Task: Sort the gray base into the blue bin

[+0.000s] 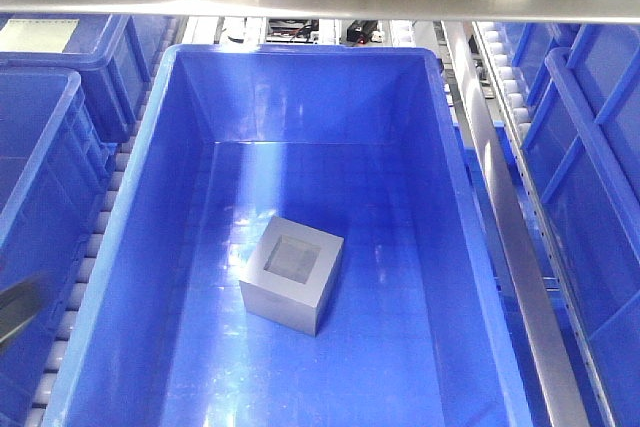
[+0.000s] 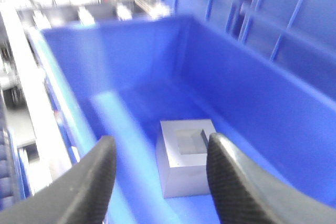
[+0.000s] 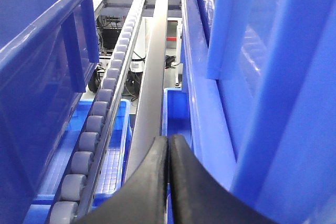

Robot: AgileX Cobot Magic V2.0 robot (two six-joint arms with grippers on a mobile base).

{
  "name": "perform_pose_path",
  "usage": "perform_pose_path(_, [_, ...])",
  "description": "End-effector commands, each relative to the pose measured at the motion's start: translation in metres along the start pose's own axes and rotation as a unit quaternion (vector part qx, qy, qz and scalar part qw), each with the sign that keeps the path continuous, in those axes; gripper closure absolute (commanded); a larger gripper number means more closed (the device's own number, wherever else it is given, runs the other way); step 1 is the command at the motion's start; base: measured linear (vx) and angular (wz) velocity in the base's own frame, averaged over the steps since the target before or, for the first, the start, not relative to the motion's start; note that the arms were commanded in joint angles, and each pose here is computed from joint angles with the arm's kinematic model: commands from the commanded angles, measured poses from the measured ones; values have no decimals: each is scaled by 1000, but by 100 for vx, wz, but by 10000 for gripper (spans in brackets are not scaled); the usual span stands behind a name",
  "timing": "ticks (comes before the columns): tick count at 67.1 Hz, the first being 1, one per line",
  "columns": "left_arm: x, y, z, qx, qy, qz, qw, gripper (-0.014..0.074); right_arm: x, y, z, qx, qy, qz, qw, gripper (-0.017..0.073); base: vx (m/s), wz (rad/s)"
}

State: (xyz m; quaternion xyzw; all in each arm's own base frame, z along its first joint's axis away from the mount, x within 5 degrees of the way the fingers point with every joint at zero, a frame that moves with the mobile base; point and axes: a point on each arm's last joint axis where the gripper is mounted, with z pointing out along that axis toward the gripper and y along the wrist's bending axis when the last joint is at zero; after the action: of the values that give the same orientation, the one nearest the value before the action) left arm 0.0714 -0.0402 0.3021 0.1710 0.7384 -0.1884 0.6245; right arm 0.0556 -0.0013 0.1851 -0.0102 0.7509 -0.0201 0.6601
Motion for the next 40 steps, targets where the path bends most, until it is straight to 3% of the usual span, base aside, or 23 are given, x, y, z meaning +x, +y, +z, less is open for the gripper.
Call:
perform_pose_path(1, [-6, -1, -11, 13, -50, -3, 999, 219, -6, 0, 0, 0, -39, -10, 999, 564, 0, 0])
perform_pose_path(11, [4, 0, -14, 14, -51, -3, 999, 284, -6, 0, 0, 0, -39, -10, 999, 564, 0, 0])
perform_pose_path(24, [2, -1, -14, 17, -62, -3, 998, 604, -6, 0, 0, 0, -39, -10, 999, 564, 0, 0])
perform_pose_path(40, [2, -1, -14, 16, -60, -4, 998, 602, -6, 0, 0, 0, -39, -10, 999, 564, 0, 0])
